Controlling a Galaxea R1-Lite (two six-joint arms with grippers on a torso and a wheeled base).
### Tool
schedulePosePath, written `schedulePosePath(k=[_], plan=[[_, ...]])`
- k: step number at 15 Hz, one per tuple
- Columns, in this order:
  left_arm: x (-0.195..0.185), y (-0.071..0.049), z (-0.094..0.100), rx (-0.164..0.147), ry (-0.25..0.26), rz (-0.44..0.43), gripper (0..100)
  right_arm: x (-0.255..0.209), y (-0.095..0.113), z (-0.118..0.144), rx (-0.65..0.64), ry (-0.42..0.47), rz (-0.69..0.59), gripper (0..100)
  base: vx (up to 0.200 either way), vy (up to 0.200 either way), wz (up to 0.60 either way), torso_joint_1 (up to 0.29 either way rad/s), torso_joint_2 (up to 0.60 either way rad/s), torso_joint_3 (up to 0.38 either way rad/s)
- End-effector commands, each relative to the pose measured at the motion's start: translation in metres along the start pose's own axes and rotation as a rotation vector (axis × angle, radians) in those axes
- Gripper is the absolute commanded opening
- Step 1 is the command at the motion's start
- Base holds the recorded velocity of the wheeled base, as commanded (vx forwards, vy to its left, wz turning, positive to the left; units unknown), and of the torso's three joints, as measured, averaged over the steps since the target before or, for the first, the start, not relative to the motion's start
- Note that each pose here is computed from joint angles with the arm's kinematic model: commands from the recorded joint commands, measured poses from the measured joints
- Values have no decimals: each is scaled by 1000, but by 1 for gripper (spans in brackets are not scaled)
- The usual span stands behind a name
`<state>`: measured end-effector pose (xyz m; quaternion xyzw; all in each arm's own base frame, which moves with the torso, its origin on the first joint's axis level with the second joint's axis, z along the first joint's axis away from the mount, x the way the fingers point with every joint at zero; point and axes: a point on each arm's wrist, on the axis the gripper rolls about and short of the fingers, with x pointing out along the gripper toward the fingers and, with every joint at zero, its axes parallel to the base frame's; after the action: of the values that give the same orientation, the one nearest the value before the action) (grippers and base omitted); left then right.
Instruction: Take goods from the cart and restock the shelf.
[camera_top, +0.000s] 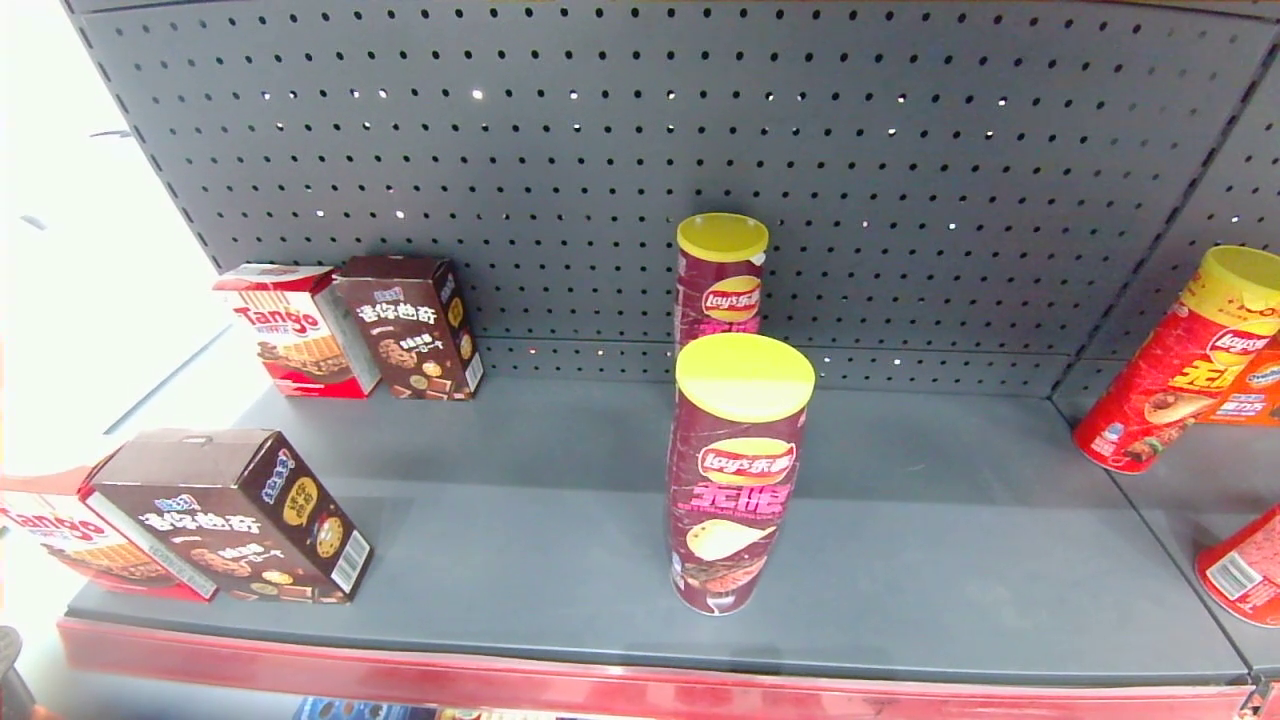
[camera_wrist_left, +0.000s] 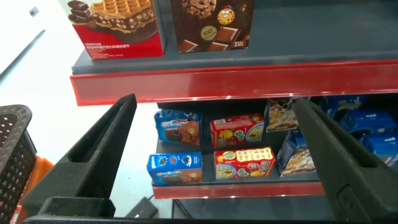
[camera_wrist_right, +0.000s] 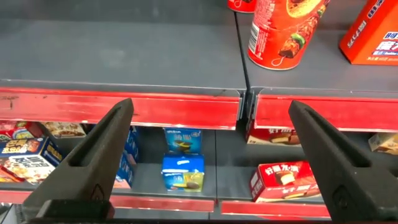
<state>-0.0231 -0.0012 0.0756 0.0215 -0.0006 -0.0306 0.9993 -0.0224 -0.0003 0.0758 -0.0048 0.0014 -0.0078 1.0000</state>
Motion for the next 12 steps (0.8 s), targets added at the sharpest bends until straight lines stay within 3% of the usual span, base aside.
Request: schedulePosePath(k=[1,12], plan=[[0,0,0,-2,1,1,100,0,0,0,-1,-1,0,100,0,0,0,0,0,0],[0,0,0,3,1,0,100,0,0,0,3,-1,0,100,0,0,-55,1,0,0]])
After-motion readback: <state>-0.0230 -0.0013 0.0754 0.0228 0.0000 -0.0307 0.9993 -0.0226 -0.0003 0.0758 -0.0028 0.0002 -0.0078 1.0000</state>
